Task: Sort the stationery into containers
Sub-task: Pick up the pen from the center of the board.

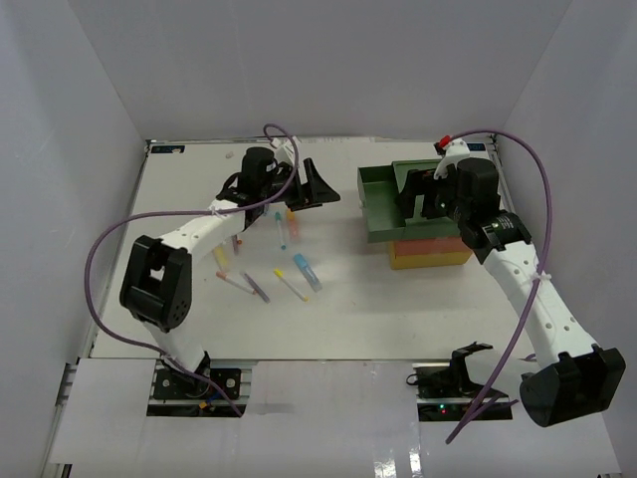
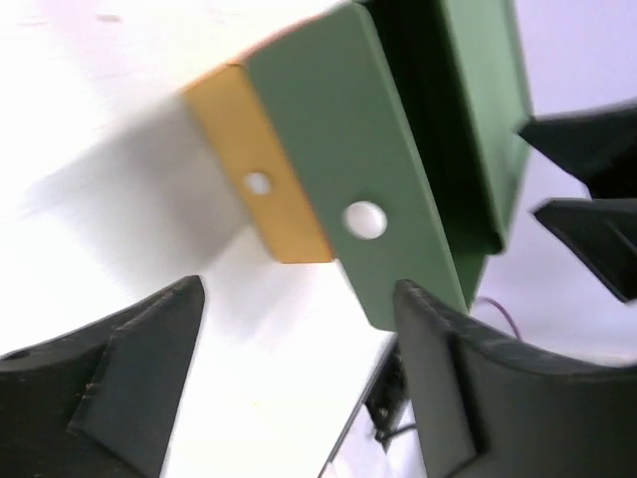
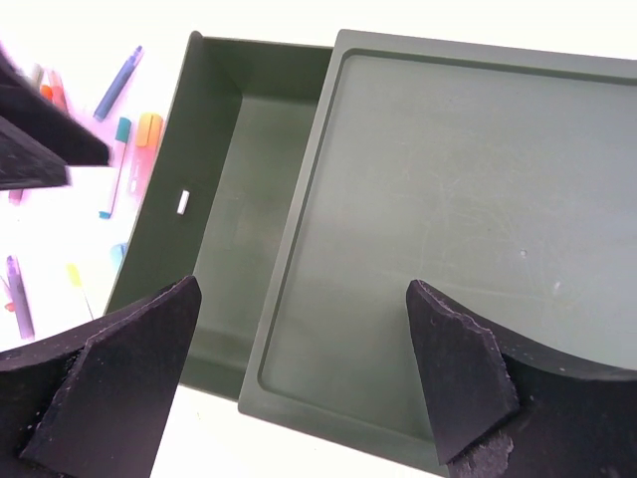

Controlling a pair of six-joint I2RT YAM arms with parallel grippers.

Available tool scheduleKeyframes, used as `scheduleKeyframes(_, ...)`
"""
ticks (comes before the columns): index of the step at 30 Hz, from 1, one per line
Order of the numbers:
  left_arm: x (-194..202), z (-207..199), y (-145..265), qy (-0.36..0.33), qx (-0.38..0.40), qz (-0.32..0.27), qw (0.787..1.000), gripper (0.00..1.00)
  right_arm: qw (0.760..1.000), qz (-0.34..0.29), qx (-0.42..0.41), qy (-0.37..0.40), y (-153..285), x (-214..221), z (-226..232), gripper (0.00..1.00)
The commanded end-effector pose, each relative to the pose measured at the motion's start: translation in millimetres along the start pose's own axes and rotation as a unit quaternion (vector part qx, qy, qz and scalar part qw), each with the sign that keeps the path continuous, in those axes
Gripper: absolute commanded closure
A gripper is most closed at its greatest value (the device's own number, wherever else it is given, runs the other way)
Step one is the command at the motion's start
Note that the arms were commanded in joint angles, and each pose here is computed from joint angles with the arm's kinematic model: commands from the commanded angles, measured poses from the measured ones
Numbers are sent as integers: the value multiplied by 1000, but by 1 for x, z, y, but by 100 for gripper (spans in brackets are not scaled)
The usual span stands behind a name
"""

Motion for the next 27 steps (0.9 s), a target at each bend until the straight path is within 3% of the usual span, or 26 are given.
scheduleKeyframes(1,4,19,45,-30,-154,7,988,10,1000,-27,2,11,12,-9,0,10)
scheduleKeyframes(5,6,48,98,-30,-325,0,945,2,999,-32,-2,12,17,-9,2,10)
scheduleKeyframes(9,27,71,142,-11,-433,9,901,2,999,-41,-10,11,25,-10,5,10)
scheduleKeyframes(16,92,95,167,87,-496,47,863,13,999,-43,-18,10,32,-4,6,10)
scheduleKeyframes(23,125,116,172,147,-542,53,826,31,998,-48,-26,11,35,2,6,10)
scheduleKeyframes(27,137,123,172,162,-555,61,814,34,998,-51,-27,11,35,3,6,10)
Point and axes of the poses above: each gripper's point midway between its finger pads, its own y axis back along the fingers, its own z axis along the line the jaws close on, x = y × z, the point moved 2 cm from there along y, back along the fingers, and after that the axes turned 14 degrees about -y, right-handed, at the moved point
